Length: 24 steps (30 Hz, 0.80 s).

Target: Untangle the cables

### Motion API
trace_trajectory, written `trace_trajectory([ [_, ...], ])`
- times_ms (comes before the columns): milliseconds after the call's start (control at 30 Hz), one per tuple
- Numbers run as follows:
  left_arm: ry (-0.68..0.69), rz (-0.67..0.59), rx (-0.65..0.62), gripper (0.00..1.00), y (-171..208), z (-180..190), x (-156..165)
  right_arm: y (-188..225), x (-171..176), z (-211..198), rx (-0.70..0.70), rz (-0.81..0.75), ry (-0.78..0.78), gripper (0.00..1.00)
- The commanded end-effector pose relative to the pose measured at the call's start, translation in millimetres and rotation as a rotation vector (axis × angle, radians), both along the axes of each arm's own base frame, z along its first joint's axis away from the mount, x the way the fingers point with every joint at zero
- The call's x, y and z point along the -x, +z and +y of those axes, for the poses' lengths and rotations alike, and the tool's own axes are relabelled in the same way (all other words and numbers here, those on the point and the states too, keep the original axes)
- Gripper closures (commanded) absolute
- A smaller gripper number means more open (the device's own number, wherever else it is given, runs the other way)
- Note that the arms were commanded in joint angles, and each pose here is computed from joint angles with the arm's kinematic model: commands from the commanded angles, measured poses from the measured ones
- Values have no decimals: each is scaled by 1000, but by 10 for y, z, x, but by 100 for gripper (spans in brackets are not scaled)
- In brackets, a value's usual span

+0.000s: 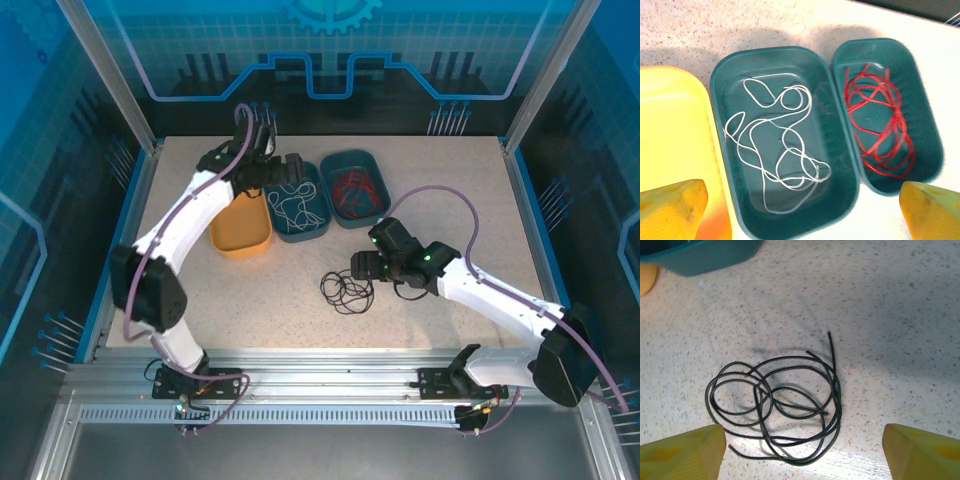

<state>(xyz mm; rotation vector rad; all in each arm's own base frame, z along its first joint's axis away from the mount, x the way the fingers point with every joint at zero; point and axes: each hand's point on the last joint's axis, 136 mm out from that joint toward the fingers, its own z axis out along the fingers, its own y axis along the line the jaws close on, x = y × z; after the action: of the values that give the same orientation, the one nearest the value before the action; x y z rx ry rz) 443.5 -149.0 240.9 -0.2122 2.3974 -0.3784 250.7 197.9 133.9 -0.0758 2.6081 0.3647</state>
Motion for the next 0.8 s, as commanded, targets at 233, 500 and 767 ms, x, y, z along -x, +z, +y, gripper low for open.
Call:
trace_trajectory([
  [233, -37, -14, 112, 1, -395, -223, 852, -145, 186, 300, 154, 47, 142, 28],
  [500, 18, 21, 209, 1, -881, -272, 1442, -361, 296, 410, 151, 126, 187, 49],
  [767, 40, 80, 312, 1, -1235, -366, 1743, -564, 247, 471, 175, 158, 175, 49],
])
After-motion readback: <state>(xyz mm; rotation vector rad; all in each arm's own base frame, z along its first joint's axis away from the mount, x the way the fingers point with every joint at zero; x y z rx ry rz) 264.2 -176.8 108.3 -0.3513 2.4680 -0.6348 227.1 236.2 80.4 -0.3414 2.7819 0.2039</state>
